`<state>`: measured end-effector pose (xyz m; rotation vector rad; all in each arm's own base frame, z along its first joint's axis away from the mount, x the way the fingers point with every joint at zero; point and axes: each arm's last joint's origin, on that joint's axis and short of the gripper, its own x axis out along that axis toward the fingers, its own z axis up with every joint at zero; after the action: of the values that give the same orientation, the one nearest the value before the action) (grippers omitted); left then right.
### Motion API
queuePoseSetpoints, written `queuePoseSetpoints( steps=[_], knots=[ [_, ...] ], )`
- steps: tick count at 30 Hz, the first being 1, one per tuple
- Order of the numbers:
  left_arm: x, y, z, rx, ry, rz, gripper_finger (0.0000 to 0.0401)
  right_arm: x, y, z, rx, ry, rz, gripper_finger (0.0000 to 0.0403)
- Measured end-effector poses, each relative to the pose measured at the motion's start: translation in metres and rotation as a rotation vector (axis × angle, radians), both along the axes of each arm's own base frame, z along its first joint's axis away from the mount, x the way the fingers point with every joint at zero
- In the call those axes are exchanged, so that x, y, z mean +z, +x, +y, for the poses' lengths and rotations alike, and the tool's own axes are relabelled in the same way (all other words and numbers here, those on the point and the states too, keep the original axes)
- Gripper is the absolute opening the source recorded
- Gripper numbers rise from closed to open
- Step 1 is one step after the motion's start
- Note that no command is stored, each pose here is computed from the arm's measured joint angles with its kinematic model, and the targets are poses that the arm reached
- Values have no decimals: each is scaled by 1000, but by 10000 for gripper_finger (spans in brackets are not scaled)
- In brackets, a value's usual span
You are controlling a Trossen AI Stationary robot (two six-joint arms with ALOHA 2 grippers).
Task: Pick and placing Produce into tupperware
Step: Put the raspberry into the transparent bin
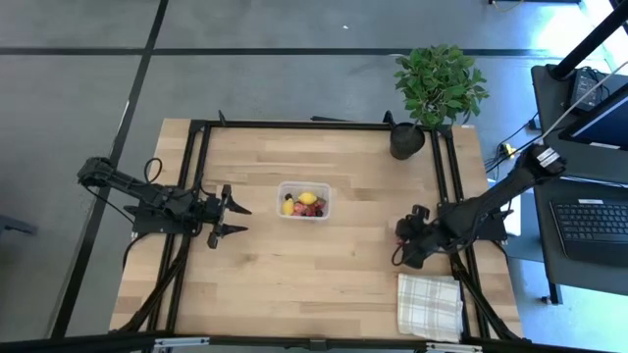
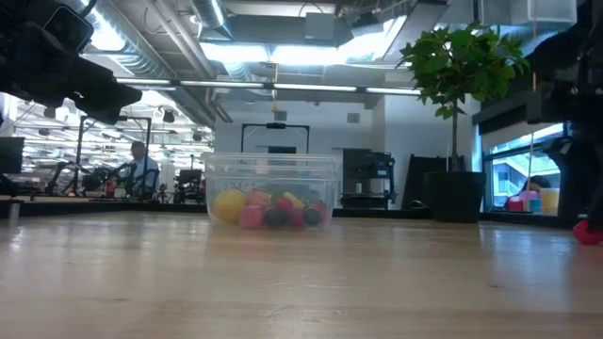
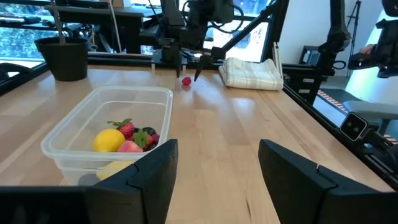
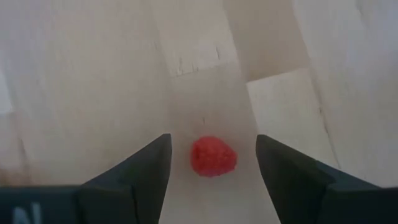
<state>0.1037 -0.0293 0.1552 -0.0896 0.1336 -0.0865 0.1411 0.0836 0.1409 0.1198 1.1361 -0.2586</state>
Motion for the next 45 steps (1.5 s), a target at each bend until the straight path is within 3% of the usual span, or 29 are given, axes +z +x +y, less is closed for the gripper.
queuePoseSetpoints(
  steps=[13,27,33,38,45],
  knots=[
    [0,0,0,0,0,1,218,-16,5,4,-41,-16,76,233],
    [0,0,0,0,0,1,218,-16,5,5,-39,5,82,118],
    [0,0,0,0,0,1,218,-17,6,5,-59,13,75,120],
    [0,0,0,0,0,0,218,-14,11,8,-55,36,35,121],
    [0,0,0,0,0,1,218,15,47,20,74,104,-209,121]
  ],
)
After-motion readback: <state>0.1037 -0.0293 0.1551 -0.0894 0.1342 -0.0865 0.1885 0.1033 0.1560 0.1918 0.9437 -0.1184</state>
